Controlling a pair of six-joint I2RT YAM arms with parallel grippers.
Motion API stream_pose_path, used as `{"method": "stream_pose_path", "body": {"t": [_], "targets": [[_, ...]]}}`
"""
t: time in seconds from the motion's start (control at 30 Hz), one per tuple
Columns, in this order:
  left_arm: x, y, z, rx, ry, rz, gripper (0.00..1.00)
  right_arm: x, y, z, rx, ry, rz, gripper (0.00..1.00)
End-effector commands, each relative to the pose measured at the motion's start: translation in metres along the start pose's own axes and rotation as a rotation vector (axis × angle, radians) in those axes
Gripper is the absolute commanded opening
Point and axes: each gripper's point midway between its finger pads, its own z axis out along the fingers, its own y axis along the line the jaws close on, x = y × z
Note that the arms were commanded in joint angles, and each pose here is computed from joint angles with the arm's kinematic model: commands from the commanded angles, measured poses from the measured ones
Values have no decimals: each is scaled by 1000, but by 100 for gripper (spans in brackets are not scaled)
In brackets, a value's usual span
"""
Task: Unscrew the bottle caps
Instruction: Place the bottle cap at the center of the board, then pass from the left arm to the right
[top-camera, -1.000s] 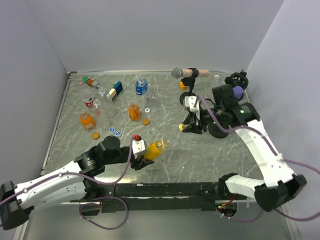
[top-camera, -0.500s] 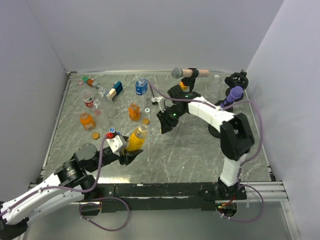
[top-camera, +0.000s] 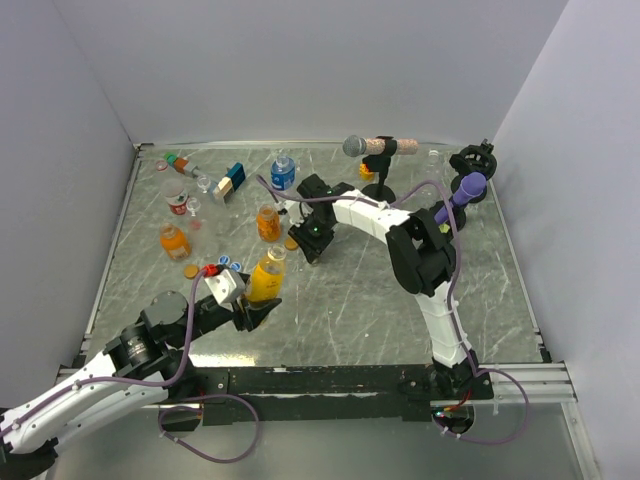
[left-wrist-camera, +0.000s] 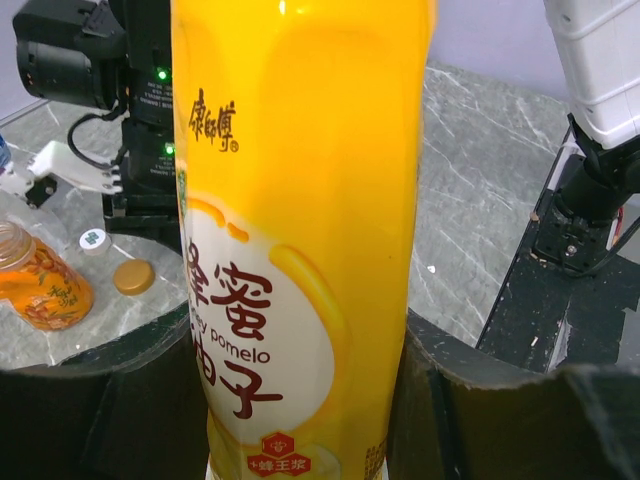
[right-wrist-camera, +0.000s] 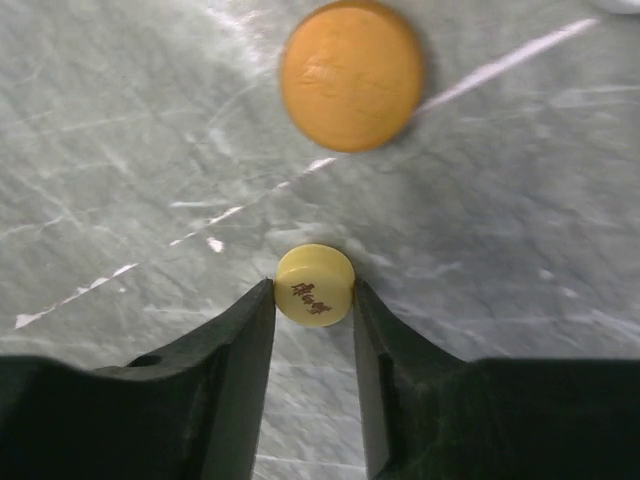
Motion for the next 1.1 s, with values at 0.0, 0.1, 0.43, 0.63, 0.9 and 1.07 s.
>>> {"method": "stream_pose_path", "body": {"t": [0.0, 0.1, 0.43, 0.63, 0.9, 1.07], "targets": [[-38, 2, 0, -13, -140, -24, 26, -15, -10, -22, 69, -27, -18, 52], [-37, -3, 1, 12, -139, -37, 26, -23, 4, -52, 54, -93, -64, 64], [-42, -26, 5, 140, -170, -53, 26, 3, 74, -171, -129, -358, -304, 75], [-39, -40, 13, 220, -178, -47, 26, 26, 154, -258, -281, -762, -764, 99], [-33, -46, 29, 260, -177, -59, 26, 18, 234, -316, -711, -855, -784, 99], [-34, -48, 35, 273, -180, -63, 26, 3, 238, -298, -712, -804, -673, 97]]}}
